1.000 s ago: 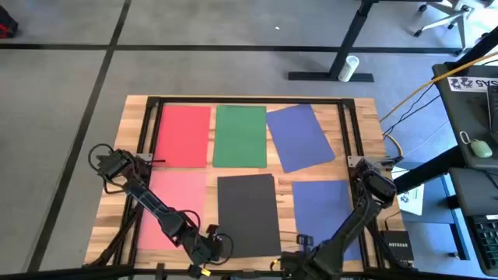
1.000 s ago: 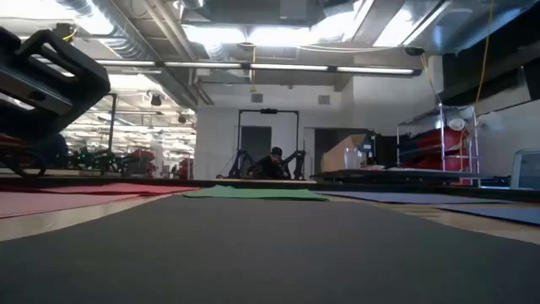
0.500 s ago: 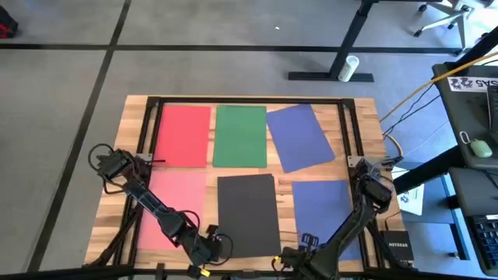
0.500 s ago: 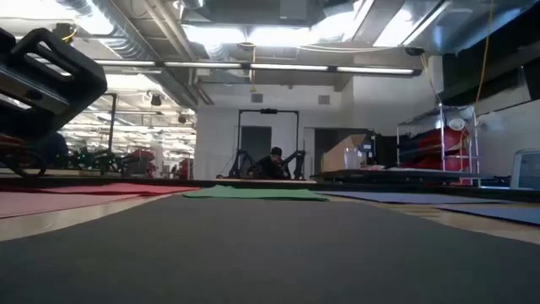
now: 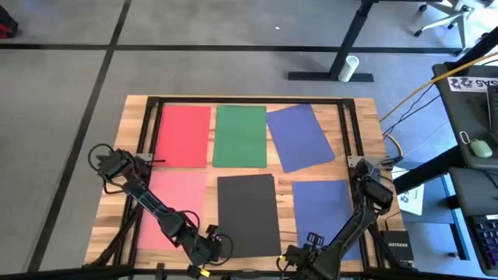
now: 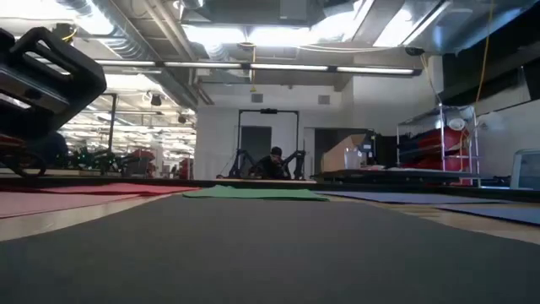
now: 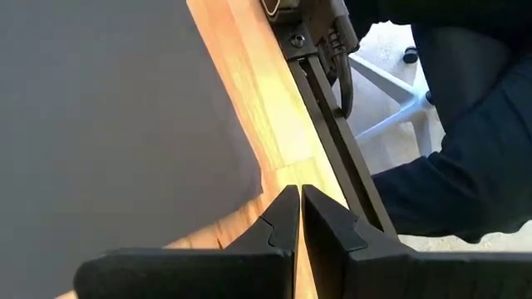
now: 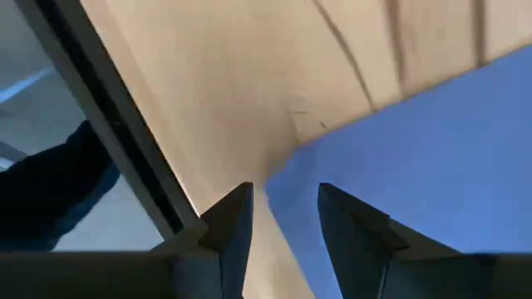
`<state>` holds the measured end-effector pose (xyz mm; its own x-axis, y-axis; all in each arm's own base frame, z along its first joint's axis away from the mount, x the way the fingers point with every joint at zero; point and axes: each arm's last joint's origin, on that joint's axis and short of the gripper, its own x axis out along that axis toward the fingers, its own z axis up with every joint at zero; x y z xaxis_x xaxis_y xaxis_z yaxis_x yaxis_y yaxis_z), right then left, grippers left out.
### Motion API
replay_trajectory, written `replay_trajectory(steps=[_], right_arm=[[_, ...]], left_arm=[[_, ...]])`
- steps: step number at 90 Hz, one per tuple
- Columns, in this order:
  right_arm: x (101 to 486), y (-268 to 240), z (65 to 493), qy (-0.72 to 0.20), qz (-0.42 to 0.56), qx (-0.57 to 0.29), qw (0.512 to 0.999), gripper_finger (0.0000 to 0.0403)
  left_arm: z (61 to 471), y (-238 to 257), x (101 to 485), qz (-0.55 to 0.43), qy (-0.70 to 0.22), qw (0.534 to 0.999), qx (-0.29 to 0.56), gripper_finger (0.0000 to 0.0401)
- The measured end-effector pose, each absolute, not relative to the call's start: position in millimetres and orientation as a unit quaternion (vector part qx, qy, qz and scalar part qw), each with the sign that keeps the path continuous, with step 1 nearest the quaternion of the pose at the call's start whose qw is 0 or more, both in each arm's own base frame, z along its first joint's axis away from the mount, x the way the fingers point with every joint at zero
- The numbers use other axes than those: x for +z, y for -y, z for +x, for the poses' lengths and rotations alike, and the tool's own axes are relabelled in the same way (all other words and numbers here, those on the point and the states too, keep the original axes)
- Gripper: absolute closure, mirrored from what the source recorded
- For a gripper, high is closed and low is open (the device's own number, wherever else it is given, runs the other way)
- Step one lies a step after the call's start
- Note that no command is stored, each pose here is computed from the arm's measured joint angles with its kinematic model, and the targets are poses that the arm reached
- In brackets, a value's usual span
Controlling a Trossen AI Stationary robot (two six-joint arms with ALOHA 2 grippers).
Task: Organize paper
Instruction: Stack the violet paper on top of the violet papers
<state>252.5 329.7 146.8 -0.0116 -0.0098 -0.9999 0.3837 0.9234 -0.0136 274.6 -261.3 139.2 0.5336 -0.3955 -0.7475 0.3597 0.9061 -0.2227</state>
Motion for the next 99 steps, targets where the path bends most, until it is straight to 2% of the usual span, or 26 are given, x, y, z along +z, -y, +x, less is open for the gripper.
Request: replay_trajectory(steps=[24, 32, 40, 45, 72, 99], right_arm=[[143.1, -328.4, 251.6, -0.696, 0.139, -0.148, 0.689, 0.0285], [143.1, -327.8, 251.6, -0.693, 0.135, -0.151, 0.692, 0.0319], [143.0, -326.6, 250.7, -0.695, 0.12, -0.147, 0.694, 0.0376], [142.9, -325.8, 250.3, -0.695, 0.112, -0.147, 0.695, 0.0393], [149.8, -326.0, 253.0, -0.681, 0.099, -0.152, 0.71, 0.0402], [199.7, -320.1, 270.5, -0.616, 0.061, -0.199, 0.76, 0.0403]], left_arm=[[274.6, 261.2, 139.1, -0.02, -0.432, 0.875, -0.216, 0.0401], [274.6, 261.2, 139.1, -0.02, -0.433, 0.875, -0.216, 0.0401], [274.6, 261.2, 139.1, -0.021, -0.432, 0.875, -0.216, 0.0401], [274.6, 261.2, 139.1, -0.02, -0.433, 0.875, -0.216, 0.0401], [274.6, 261.2, 139.1, -0.021, -0.432, 0.875, -0.216, 0.0401], [271.1, 265.6, 139.6, -0.023, -0.431, 0.875, -0.221, 0.0401]])
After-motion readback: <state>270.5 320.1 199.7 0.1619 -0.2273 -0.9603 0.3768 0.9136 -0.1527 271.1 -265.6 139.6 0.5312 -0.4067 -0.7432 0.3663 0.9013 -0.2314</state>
